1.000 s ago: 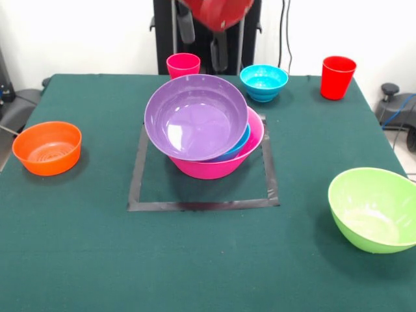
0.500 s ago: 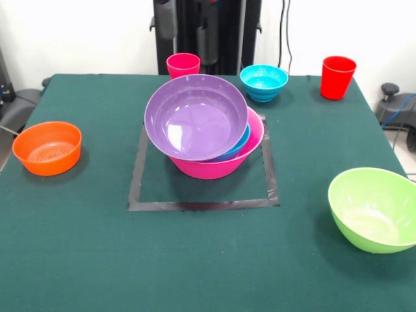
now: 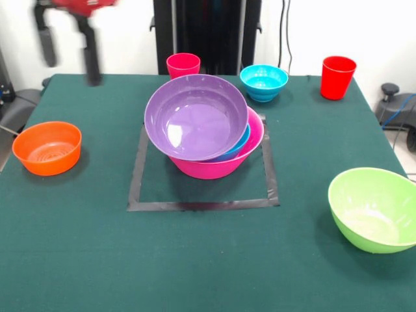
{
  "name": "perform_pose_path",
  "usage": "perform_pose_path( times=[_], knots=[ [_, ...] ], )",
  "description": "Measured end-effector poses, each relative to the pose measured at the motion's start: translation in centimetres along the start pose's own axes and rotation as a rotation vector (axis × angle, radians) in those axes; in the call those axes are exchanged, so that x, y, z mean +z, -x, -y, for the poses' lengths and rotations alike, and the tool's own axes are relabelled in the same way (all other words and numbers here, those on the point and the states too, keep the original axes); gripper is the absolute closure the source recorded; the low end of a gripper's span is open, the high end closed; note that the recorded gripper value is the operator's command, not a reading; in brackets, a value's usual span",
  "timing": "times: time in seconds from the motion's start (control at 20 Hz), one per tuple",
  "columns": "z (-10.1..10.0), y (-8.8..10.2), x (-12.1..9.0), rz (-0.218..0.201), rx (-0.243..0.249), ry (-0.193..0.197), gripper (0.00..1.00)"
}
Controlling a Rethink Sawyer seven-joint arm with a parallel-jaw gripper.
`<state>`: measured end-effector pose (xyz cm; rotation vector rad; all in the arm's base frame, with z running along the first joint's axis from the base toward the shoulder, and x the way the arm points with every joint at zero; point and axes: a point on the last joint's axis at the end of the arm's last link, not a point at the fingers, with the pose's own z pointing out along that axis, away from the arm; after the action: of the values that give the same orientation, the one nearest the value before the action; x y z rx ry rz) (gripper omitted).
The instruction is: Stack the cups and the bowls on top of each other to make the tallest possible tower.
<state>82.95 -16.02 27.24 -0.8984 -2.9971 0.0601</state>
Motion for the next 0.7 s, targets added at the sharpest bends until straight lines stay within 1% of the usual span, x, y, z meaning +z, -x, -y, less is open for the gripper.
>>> perform_pose_path(
  times=[0.15,0.35,0.4,0.5,0.7],
  knots=[
    [3.1,0.6,1.0,0.007,-0.068,-0.026,0.00],
    [6.1,0.7,2.3,0.014,-0.115,-0.050,0.00],
    [6.6,0.8,2.6,0.018,-0.119,-0.052,0.00],
    [7.9,0.8,3.8,0.041,-0.117,-0.057,0.00],
    [8.9,0.8,5.4,0.078,-0.110,-0.056,0.00]
  ],
)
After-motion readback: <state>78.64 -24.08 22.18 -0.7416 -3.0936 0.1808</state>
